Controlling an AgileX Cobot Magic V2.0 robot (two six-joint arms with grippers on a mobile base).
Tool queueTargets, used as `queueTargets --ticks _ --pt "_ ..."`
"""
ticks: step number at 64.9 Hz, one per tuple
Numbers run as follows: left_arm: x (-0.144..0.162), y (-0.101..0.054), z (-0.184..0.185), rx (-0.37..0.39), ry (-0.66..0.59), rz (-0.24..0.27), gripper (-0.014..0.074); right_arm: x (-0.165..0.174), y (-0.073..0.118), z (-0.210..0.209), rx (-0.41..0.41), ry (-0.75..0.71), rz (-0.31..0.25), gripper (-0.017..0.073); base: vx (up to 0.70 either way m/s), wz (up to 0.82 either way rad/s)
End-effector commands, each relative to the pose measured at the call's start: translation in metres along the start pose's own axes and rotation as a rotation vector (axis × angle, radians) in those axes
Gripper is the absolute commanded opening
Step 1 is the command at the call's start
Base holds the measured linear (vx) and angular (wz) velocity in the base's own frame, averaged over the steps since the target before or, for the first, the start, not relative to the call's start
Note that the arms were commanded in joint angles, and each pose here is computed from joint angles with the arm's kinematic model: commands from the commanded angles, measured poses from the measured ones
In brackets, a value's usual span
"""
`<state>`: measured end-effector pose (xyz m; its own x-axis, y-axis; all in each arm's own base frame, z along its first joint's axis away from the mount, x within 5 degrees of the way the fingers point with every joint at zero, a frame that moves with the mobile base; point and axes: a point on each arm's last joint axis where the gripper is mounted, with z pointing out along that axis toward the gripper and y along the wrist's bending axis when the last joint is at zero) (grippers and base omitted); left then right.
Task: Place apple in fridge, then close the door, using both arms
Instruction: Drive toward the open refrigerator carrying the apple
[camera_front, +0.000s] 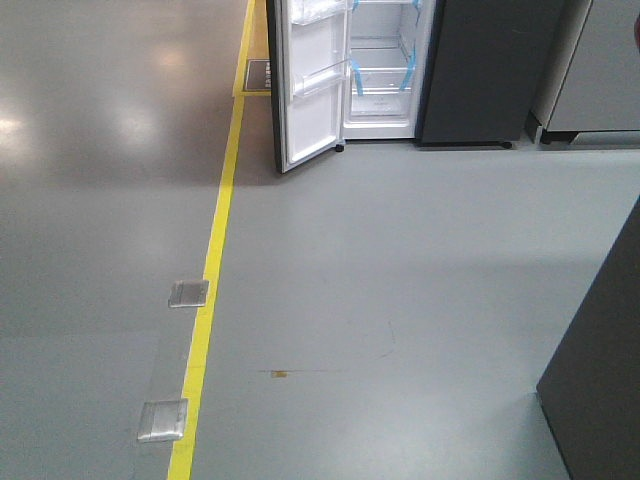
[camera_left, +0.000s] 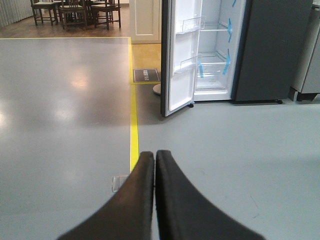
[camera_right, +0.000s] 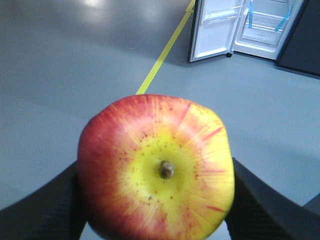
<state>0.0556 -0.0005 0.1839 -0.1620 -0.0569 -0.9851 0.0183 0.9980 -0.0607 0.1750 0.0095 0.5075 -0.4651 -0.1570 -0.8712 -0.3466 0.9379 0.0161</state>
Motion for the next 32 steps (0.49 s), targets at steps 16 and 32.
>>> queueTargets --ticks 16,32 --pt "0.0023 -0.0006 0.0010 0.012 -0.058 -0.007 -0.0006 -0.0113 0.0041 -0.0115 0.012 -0.109 -0.012 -0.0008 0.26 0.00" --pt "0.0023 -0.0006 0.0010 0.012 -0.058 -0.007 -0.0006 -0.0113 0.0041 -0.0115 0.012 -0.109 -0.012 -0.0008 0.26 0.00"
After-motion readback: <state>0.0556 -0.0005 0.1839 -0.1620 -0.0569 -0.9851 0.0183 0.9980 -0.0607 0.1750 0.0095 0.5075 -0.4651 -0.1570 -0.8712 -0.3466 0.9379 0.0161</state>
